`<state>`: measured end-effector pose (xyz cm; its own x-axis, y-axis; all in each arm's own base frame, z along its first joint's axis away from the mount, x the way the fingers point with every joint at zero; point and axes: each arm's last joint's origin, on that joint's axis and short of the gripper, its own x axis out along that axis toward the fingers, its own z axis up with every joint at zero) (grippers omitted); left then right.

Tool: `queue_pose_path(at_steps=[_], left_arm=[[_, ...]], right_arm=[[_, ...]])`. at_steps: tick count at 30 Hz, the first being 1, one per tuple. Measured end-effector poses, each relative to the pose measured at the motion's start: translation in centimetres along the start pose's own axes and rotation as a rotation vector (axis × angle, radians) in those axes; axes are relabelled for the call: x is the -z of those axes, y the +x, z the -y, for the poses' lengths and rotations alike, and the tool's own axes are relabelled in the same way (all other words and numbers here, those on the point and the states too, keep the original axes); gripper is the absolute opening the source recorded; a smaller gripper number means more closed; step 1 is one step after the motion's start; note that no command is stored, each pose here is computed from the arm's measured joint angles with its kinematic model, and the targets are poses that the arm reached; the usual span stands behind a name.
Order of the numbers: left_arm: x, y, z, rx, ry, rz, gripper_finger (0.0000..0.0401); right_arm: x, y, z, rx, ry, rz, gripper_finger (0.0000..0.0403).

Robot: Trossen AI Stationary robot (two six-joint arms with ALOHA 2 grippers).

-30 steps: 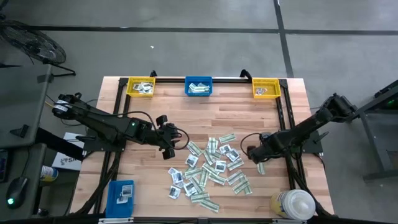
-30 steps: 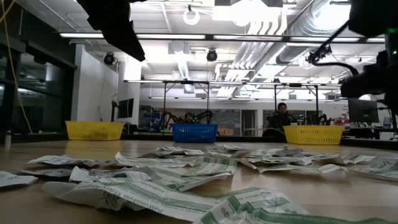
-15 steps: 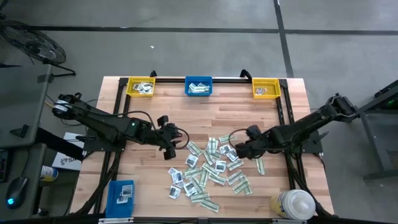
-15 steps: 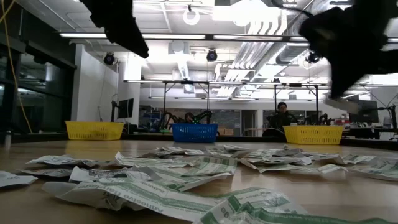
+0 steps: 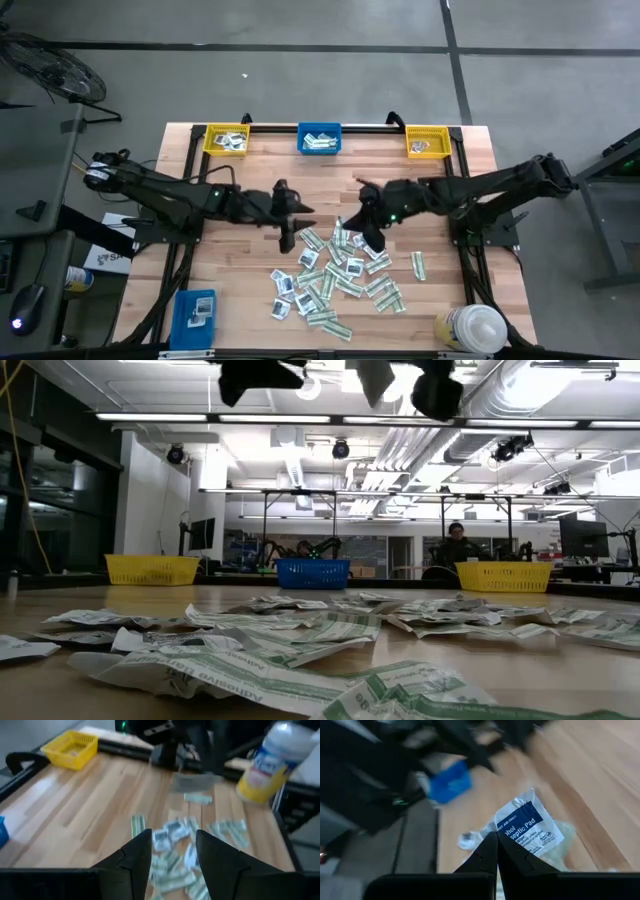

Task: Pick & Place First Aid Supplies
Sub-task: Put the blue alcohol pad into the bottom blue bin

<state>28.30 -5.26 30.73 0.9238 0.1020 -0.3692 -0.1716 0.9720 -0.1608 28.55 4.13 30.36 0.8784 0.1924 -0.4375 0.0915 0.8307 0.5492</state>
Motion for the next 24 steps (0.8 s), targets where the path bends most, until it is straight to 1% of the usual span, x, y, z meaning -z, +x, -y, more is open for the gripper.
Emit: queue_pose_path(at_steps=[3, 5, 8, 10, 12, 15, 19, 24], left_arm=[[-0.7, 0.2, -0.4, 0.0, -0.022, 0.051, 0.0153], [-1.0, 0.2, -0.6, 0.022, -0.034, 0.074, 0.0153], [-1.6, 0.3, -0.9, 0.102, -0.048, 0.103, 0.0153], [-2.0, 0.3, -0.8, 0.173, -0.051, 0.128, 0.0153], [-2.5, 0.2, -0.7, 0.226, -0.053, 0.162, 0.0153], [-3.1, 0.0, -0.5, 0.269, -0.059, 0.222, 0.0153], [-3.7, -0.2, -0.4, 0.29, -0.068, 0.288, 0.0153], [-4.1, -0.3, -0.3, 0.303, -0.077, 0.334, 0.0153]], right_arm=[[-1.5, -0.4, -0.4, -0.119, -0.079, 0.025, 0.0], [-2.3, -0.6, -0.8, -0.213, -0.13, 0.047, 0.0], [-3.4, -1.0, -1.1, -0.351, -0.187, 0.098, 0.0], [-3.9, -1.3, -1.3, -0.418, -0.211, 0.122, 0.0], [-4.3, -1.5, -1.2, -0.46, -0.228, 0.131, 0.0], [-4.5, -1.6, -0.9, -0.495, -0.24, 0.126, 0.0], [-4.7, -1.7, -0.8, -0.526, -0.267, 0.121, 0.0], [-4.9, -1.9, -0.8, -0.555, -0.288, 0.128, 0.0]])
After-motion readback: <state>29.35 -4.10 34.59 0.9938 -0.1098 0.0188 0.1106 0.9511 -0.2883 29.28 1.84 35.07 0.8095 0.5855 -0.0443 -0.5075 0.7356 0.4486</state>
